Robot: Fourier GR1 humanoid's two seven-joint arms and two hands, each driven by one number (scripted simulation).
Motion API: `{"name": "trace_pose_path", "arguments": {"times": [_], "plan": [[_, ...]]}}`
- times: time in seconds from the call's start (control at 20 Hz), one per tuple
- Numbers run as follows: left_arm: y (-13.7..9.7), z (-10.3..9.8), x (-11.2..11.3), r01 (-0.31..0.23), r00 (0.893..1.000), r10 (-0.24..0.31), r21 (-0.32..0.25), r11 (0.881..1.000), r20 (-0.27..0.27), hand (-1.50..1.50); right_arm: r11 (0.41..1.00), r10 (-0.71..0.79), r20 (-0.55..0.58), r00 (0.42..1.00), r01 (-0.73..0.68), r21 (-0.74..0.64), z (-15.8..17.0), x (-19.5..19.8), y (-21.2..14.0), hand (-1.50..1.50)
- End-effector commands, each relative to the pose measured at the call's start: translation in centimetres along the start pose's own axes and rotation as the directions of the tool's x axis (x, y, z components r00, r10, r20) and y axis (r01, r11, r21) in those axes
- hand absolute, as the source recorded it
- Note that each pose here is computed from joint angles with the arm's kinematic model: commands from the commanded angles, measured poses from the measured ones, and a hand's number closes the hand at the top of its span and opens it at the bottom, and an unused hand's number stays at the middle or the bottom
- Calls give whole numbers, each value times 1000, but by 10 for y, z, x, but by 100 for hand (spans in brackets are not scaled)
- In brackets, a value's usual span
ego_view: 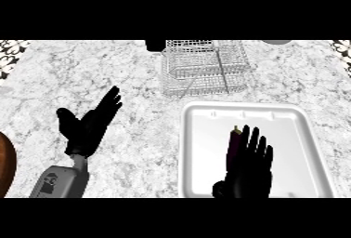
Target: Pick the eggplant from the tray and place it in the tiered basket
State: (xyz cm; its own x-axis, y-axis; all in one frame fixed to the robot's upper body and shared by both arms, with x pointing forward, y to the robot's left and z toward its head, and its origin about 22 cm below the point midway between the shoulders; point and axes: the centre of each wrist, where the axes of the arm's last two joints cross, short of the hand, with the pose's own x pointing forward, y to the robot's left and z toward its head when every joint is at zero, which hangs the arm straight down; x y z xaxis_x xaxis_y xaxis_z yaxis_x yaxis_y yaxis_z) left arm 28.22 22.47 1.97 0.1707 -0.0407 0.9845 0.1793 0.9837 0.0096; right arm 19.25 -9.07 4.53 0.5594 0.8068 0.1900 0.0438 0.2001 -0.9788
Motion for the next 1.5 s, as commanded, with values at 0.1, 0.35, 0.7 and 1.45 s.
{"name": "trace_pose_path", "arguments": {"times": [0.1,0.35,0.7,1.45], "plan": [[3,3,6,-10,1000,10,5,1000,1,0,999,13,-249,968,-21,-28,-9,7,-5,-150],[12,2,5,-9,1000,10,10,1000,-8,0,999,7,-250,968,-20,-48,-11,9,7,-150],[-6,5,-2,-8,1000,8,2,1000,-9,0,998,-36,-248,968,24,-54,-6,4,19,-150],[-8,-2,-6,-3,1000,3,16,1000,14,0,996,-75,-283,956,58,-67,-57,-8,36,-150]]}}
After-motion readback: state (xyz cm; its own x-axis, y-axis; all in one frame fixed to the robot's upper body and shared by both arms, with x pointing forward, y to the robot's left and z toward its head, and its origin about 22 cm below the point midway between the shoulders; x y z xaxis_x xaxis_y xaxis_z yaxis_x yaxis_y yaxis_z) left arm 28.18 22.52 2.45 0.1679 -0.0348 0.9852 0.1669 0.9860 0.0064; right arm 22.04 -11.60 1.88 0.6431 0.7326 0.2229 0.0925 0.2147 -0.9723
